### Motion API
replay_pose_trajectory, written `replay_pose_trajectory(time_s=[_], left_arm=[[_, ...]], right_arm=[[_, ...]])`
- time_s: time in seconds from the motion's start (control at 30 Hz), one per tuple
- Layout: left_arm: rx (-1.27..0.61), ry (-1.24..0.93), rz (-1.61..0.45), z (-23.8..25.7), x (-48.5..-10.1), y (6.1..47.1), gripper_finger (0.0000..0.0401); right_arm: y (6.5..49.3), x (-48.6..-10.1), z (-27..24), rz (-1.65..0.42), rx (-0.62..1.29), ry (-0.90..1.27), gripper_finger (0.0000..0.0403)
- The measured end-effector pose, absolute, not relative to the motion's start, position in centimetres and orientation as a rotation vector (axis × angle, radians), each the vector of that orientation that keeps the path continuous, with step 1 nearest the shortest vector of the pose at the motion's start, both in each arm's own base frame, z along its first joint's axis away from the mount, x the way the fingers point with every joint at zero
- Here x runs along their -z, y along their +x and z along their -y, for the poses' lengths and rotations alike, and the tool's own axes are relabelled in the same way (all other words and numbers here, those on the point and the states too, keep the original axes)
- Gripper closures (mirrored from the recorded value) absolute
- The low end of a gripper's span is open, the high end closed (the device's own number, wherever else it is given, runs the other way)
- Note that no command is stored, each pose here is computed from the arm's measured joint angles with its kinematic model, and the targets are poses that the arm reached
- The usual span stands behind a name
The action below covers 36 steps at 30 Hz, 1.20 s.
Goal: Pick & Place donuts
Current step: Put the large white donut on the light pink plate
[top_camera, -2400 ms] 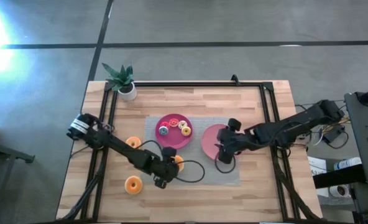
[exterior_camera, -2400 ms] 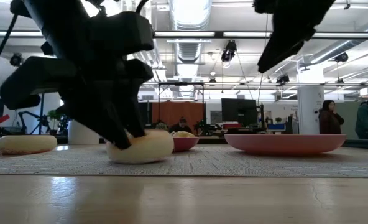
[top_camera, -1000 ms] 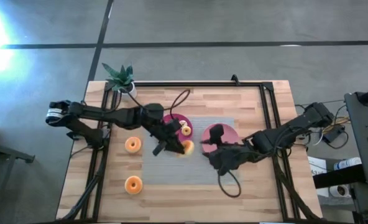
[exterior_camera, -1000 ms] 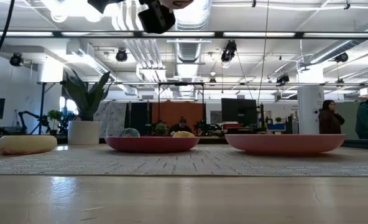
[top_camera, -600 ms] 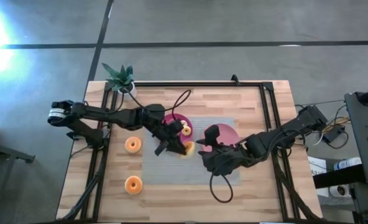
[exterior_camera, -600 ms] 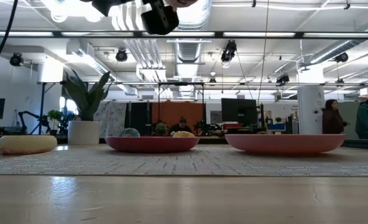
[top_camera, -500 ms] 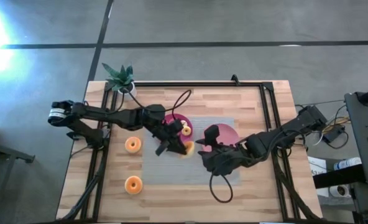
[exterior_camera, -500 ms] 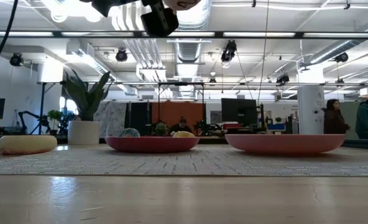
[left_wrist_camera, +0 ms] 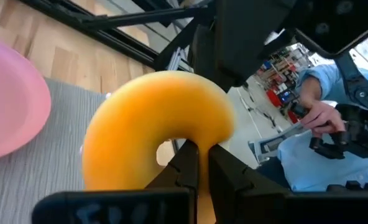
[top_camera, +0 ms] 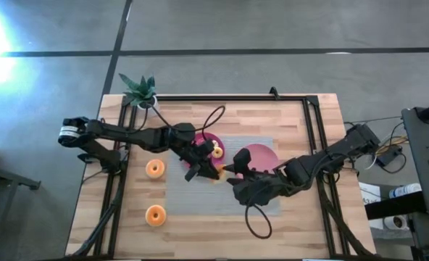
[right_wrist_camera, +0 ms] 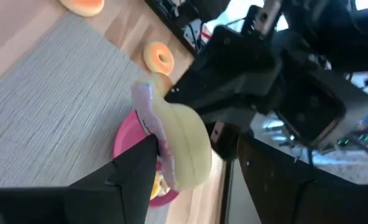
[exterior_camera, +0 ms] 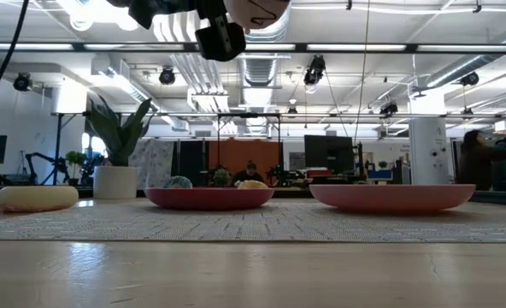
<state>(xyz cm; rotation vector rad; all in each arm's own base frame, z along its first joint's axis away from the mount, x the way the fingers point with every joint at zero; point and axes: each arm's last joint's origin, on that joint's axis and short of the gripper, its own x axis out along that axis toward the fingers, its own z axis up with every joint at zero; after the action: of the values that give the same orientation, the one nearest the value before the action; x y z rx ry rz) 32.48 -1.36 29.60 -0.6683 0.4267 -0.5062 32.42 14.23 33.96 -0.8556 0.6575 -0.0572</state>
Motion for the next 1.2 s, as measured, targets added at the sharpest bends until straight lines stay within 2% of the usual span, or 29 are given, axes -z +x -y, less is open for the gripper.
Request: replay_pose_trajectory(time_s=[0.67,0.8,0.97,1.2], left_arm=[[0.531,-0.669,-0.409,1.6,-30.5,33.0,0.0401],[0.518,-0.673,-0.418,1.5,-30.2,33.1,0.0401],[0.5,-0.683,-0.419,1.5,-30.1,33.1,0.0396],[0.432,-0.733,-0.41,1.5,-30.5,33.3,0.0346]], right_arm=[[32.4,-33.4,-14.3,-0.694,0.028,-0.823,0.0194],[32.4,-33.3,-14.2,-0.696,0.033,-0.806,0.0223],[32.4,-33.2,-14.1,-0.698,0.021,-0.733,0.0284],[32.2,-33.0,-13.8,-0.739,0.012,-0.609,0.0358]])
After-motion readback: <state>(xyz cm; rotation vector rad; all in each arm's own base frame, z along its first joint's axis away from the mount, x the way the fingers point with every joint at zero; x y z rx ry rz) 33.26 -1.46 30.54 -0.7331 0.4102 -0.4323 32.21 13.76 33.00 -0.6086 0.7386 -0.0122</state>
